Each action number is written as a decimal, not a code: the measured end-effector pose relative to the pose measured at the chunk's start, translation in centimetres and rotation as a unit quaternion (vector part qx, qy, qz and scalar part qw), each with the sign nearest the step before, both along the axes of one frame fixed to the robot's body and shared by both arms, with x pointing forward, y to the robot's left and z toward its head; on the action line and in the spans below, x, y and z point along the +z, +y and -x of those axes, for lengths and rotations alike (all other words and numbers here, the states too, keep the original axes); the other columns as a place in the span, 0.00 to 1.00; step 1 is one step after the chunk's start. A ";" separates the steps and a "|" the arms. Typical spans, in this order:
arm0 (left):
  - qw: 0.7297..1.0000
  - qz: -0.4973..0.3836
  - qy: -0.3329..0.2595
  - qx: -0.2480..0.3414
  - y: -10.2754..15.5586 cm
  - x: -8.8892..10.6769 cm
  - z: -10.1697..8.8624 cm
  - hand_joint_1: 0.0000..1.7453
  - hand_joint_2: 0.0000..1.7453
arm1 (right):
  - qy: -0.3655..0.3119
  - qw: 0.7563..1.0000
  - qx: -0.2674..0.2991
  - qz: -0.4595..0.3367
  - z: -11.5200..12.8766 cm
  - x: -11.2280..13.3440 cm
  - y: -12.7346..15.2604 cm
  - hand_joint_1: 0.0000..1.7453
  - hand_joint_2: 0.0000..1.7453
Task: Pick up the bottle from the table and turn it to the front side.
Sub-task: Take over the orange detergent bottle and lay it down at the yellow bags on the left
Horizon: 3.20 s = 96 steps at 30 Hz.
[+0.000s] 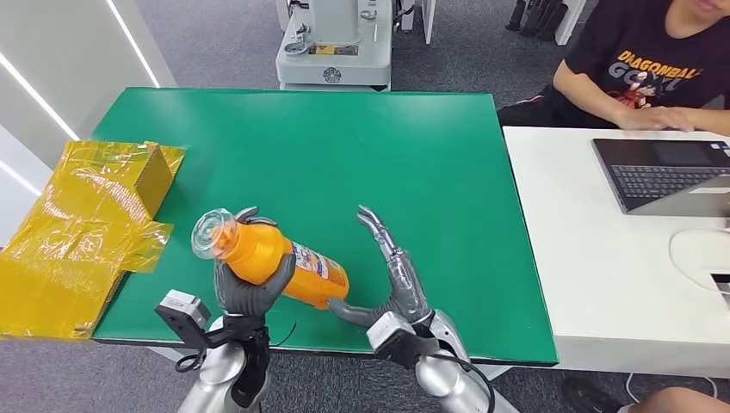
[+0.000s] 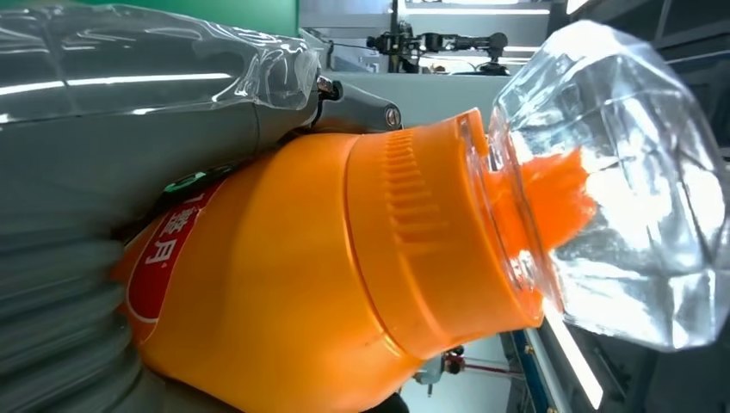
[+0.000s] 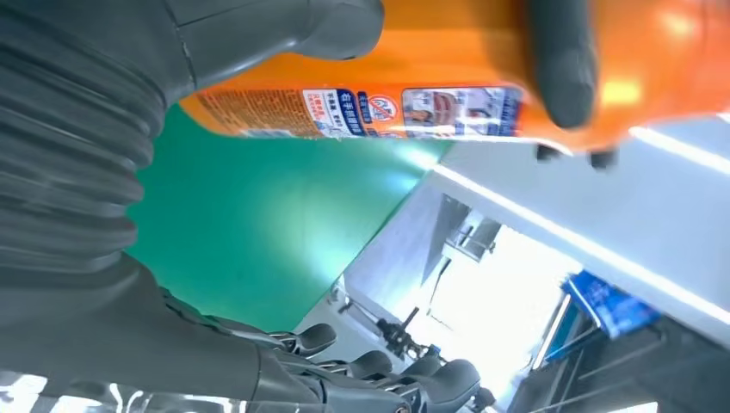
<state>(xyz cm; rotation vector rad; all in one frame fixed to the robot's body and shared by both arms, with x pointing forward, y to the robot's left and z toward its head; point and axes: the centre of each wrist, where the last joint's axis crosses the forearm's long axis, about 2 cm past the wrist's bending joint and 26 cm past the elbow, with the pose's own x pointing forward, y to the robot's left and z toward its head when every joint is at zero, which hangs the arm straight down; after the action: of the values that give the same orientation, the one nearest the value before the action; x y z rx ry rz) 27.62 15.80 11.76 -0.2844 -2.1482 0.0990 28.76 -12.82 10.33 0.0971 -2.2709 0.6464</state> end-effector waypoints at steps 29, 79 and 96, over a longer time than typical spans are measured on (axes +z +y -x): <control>0.588 -0.806 -0.062 0.043 24.6 8.7 -7.9 1.00 1.00 | 0.050 0.991 0.030 -0.117 7.7 1.2 0.1 0.00 1.00; 0.425 -0.893 0.146 0.031 30.0 0.3 -11.4 0.00 1.00 | 0.061 0.990 0.023 -0.122 8.9 1.9 0.1 0.00 1.00; 0.416 -0.898 0.142 0.020 30.9 0.9 -11.5 0.00 1.00 | 0.070 0.990 0.022 -0.121 8.6 1.9 0.4 0.00 1.00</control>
<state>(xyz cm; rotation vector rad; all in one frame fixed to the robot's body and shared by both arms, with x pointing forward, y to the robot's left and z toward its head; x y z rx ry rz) 39.09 46.65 12.66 0.9877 -0.8421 -1.8615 20.14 -12.46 12.25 0.3013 -2.2061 0.3719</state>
